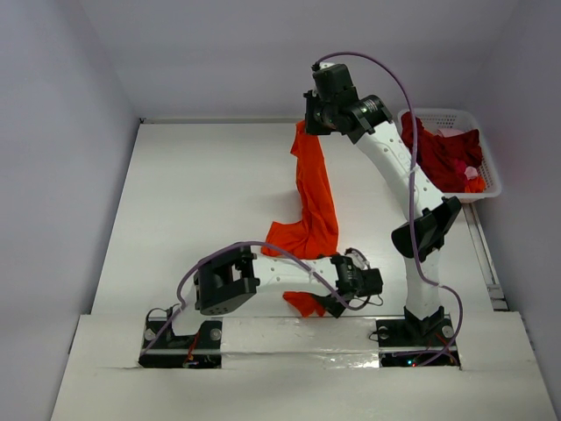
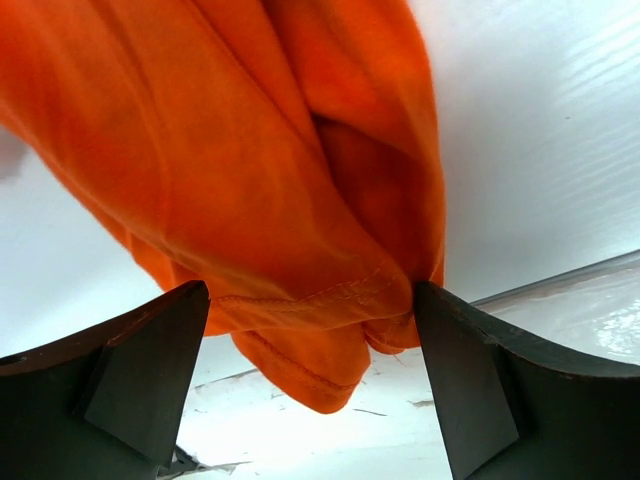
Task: Fold and stack the t-shirts
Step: Flatten out the tshirt
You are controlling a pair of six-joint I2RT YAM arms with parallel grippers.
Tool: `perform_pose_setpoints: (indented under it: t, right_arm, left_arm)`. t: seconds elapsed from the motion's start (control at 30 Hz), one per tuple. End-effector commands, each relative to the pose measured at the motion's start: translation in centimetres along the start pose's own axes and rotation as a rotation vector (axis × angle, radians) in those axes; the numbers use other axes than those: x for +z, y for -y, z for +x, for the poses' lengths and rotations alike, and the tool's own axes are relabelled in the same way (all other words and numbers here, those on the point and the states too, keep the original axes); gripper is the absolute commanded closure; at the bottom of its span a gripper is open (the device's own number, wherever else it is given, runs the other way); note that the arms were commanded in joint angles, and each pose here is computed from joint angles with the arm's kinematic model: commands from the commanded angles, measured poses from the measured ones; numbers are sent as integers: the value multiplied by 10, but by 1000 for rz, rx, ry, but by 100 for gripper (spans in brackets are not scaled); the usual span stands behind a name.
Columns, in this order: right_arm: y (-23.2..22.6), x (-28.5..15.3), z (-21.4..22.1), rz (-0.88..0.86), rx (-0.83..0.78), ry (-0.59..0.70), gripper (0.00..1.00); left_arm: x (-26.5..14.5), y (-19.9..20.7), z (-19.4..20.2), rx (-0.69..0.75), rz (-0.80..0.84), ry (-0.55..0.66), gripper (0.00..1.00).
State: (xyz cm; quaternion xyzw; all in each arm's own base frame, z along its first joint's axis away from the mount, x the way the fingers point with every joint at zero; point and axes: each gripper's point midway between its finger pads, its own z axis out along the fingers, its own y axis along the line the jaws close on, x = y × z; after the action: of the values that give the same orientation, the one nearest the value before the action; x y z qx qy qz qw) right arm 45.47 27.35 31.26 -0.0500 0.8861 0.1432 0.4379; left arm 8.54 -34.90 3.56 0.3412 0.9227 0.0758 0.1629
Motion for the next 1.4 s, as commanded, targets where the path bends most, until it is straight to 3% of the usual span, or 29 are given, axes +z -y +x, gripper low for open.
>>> perform_pose_setpoints:
  t: [0.0, 0.37, 1.37]
  right_arm:
    - [-6, -23, -35, -49, 15, 114, 100]
    - [-6, -25, -36, -49, 16, 119, 100]
    - [-5, -31, -29, -65, 23, 125, 100]
  left_arm:
    - [-13, -10, -4, -12, -62, 30, 19]
    - [-32, 4, -21, 48, -126, 107, 19]
    - [-19, 1, -32, 34, -224, 141, 21]
